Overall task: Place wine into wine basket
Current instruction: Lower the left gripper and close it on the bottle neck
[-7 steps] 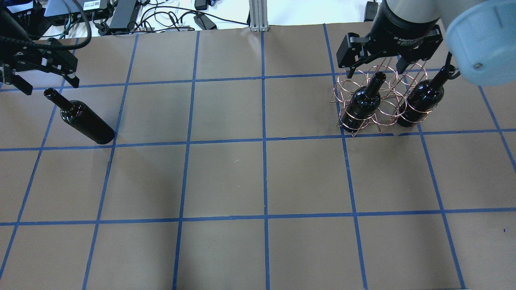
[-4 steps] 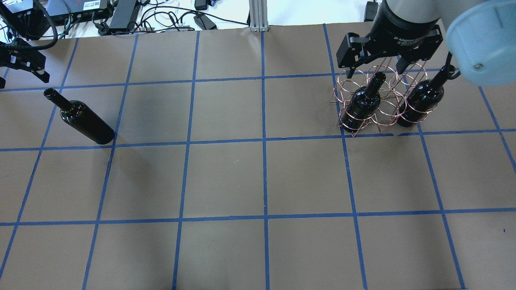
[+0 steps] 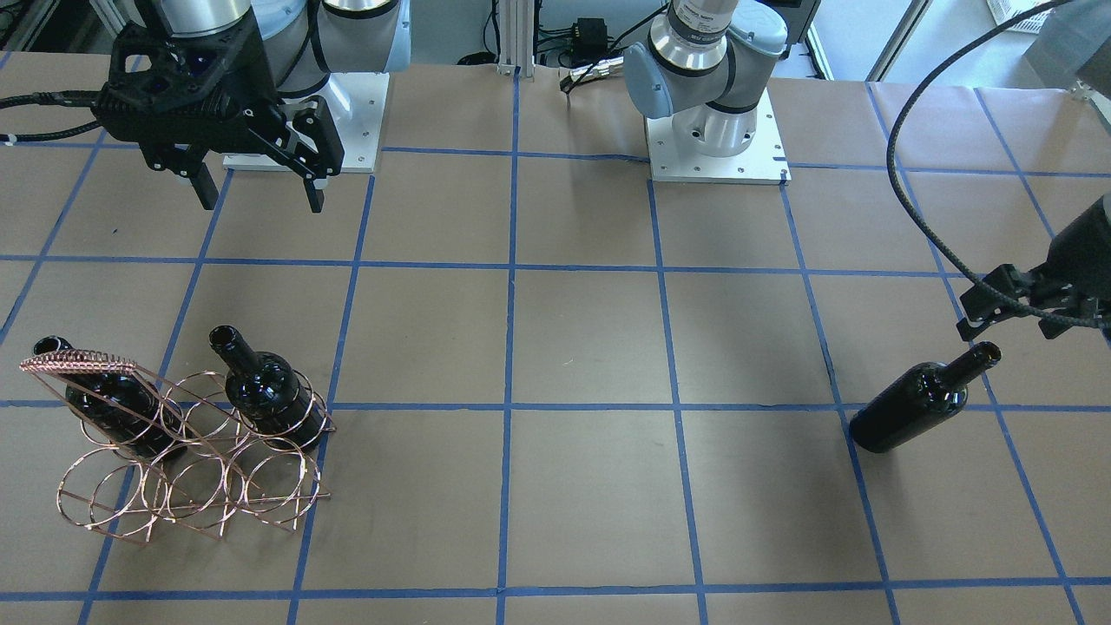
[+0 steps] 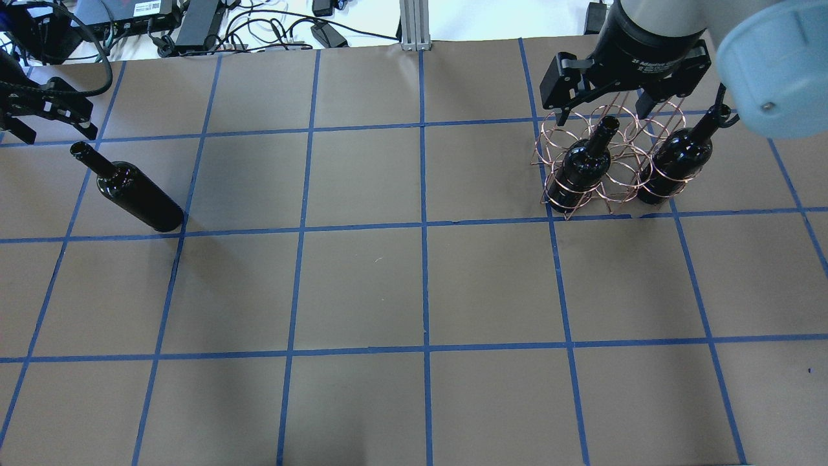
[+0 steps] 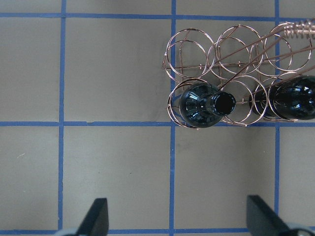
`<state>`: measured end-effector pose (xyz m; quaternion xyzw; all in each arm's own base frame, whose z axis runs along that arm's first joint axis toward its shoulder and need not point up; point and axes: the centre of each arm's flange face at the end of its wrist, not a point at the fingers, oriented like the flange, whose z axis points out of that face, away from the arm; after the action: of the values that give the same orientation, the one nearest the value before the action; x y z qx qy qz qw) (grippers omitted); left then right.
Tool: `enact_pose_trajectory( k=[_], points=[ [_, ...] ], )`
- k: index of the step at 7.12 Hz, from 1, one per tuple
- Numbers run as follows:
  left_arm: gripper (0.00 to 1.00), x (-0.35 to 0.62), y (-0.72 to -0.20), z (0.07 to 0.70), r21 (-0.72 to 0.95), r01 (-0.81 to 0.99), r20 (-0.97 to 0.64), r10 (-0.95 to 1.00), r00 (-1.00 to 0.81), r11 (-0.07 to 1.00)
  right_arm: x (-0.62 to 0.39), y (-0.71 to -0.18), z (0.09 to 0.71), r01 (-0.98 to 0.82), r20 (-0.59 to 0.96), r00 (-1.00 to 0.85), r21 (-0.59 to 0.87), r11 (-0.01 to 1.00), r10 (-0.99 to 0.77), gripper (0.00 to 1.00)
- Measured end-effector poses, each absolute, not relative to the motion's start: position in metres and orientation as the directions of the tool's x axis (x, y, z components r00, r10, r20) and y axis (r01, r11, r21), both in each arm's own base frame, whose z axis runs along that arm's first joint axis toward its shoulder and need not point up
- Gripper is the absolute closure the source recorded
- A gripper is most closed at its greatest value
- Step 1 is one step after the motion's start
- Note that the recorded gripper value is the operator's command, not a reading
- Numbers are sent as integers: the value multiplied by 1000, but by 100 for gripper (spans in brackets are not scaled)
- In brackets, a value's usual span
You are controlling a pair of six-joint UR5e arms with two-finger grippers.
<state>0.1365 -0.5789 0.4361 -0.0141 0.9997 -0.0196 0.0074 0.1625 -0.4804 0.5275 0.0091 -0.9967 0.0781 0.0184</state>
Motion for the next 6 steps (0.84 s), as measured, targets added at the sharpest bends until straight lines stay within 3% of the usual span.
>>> enact_pose_trajectory(
  k=[6],
  points=[
    [6, 145, -597, 385, 30, -25, 12, -26, -1000, 999, 163, -480, 528, -21, 38, -999, -155, 988, -15, 0]
  ],
)
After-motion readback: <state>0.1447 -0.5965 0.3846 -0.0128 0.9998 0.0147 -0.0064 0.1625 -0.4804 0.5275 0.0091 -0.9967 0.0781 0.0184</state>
